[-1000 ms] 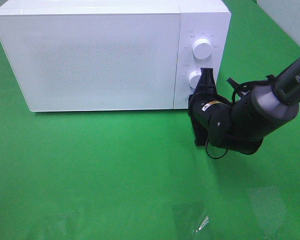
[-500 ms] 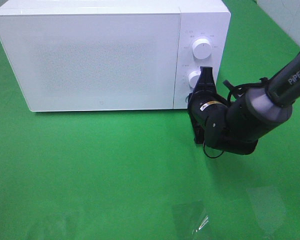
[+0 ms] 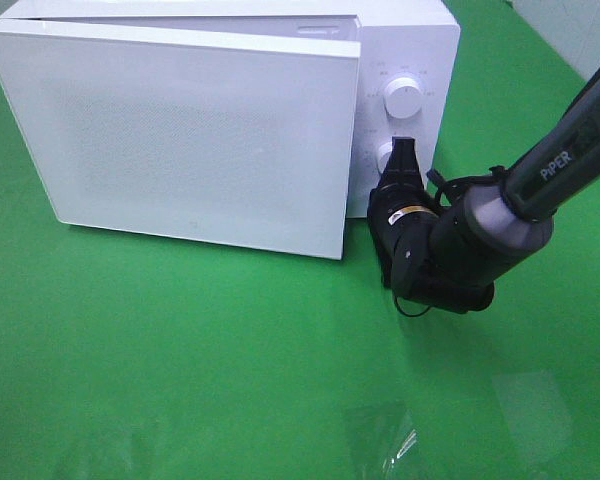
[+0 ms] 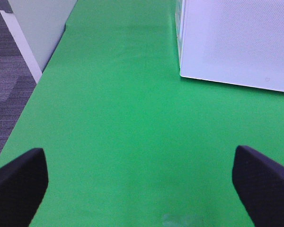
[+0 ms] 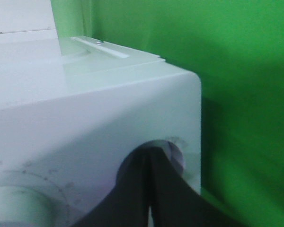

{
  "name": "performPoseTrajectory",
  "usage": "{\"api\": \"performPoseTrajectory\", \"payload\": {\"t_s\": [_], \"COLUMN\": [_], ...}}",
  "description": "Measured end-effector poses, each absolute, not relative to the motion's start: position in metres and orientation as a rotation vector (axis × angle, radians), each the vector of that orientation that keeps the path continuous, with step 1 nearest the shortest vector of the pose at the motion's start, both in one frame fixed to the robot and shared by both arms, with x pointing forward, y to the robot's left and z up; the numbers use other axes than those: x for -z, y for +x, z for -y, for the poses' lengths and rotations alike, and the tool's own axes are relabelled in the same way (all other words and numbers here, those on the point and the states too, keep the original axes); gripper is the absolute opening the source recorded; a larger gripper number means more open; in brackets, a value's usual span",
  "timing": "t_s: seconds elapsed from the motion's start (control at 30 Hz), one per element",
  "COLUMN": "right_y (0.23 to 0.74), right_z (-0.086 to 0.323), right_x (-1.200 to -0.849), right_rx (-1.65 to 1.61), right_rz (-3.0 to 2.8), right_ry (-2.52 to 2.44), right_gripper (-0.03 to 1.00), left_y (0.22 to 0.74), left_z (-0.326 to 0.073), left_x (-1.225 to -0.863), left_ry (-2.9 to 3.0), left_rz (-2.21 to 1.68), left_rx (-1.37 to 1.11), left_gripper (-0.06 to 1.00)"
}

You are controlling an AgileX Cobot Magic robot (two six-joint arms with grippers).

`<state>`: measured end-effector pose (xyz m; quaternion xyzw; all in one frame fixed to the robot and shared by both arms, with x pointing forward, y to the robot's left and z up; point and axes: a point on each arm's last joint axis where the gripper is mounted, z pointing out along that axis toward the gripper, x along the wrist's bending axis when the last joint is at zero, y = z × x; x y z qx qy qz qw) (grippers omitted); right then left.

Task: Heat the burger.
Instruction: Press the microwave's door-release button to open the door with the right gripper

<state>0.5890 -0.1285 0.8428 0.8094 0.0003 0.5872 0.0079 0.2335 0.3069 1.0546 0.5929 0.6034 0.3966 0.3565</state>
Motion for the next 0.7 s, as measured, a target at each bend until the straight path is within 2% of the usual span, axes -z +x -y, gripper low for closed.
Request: {"api": "performPoseTrajectory", "payload": {"t_s": [0.7], "right_y": [0.5888], "right_z": [0.1265], "right_x": [-0.8438], "right_rx": [-1.806], "right_rz": [-0.013], "right_ry": [2.533], "right_gripper": [0.02], "left_y": [0.2335], "left_z": [-0.3069], "left_x": [-1.0546], "left_ry": [1.531], "left_rz": [-1.558], "left_rx": [-1.024], "left_gripper": [0.98]}}
